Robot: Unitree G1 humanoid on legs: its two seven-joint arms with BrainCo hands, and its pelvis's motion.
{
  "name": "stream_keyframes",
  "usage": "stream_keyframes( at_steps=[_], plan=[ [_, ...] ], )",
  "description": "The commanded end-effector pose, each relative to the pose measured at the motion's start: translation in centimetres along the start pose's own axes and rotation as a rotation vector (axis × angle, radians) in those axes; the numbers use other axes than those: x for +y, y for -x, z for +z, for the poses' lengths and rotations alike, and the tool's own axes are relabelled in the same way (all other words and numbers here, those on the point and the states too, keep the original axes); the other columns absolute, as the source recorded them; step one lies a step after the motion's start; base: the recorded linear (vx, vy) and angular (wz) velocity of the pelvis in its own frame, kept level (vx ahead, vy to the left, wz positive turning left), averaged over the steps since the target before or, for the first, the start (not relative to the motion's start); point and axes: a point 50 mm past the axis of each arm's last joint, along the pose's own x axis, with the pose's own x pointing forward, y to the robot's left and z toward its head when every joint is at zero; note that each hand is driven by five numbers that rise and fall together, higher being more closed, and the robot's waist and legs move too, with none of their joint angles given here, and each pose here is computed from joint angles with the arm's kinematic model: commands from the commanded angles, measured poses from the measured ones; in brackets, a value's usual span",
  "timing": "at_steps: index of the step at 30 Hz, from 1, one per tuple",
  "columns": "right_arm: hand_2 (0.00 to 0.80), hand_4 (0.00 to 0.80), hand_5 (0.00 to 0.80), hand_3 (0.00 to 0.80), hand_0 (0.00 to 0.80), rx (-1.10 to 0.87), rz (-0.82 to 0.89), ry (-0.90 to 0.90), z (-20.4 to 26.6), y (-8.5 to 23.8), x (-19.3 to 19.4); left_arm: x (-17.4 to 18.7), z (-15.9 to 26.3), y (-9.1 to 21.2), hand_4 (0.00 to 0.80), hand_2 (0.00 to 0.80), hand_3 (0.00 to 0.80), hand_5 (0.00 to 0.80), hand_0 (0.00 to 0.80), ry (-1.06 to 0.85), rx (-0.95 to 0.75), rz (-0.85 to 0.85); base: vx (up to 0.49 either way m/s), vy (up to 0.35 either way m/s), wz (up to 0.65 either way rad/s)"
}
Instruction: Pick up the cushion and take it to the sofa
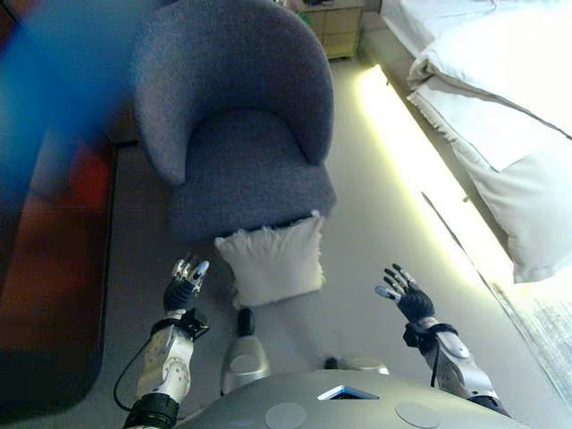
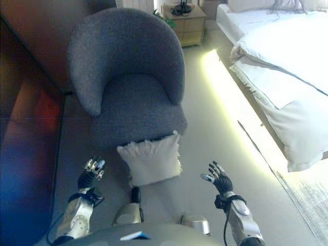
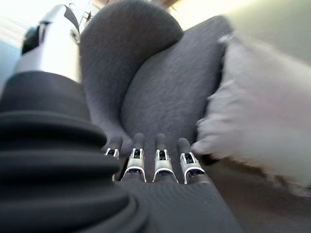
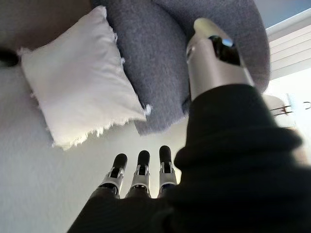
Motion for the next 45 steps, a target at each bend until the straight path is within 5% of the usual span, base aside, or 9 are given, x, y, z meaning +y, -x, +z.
stream_keyframes(
  at_steps=[1, 10, 29, 39, 45],
  plan=[
    [0.000, 0.000, 0.000, 0.000, 0.000, -0.164, 0.023, 0.007, 4.2, -1.9, 1.3, -0.5, 2.8, -0.3, 0.000, 0.000, 0.000, 0.000, 0.000, -0.010, -0.126, -0.071, 0.251, 0.239, 0.24],
    [0.000, 0.000, 0.000, 0.000, 0.000, -0.232, 0.008, -0.042, 4.5, -2.2, 3.0, -1.8, 3.7, -1.0, 0.000, 0.000, 0.000, 0.000, 0.000, -0.103, -0.116, -0.154, 0.221, 0.273, 0.09],
    [0.000, 0.000, 0.000, 0.000, 0.000, -0.204, 0.015, -0.119, 4.0, -2.3, 2.7, -0.7, 3.6, 0.0, 0.000, 0.000, 0.000, 0.000, 0.000, -0.147, -0.110, -0.148, 0.096, -0.032, -0.01],
    [0.000, 0.000, 0.000, 0.000, 0.000, -0.132, 0.038, -0.015, 3.4, -2.8, 2.6, -1.1, 2.6, -0.9, 0.000, 0.000, 0.000, 0.000, 0.000, -0.185, -0.062, -0.157, 0.121, -0.105, -0.09],
    [0.000, 0.000, 0.000, 0.000, 0.000, -0.236, 0.022, 0.125, 7.6, -5.5, 3.0, -5.3, 3.8, -4.3, 0.000, 0.000, 0.000, 0.000, 0.000, -0.196, -0.112, -0.242, -0.176, -0.101, 0.14]
  ],
)
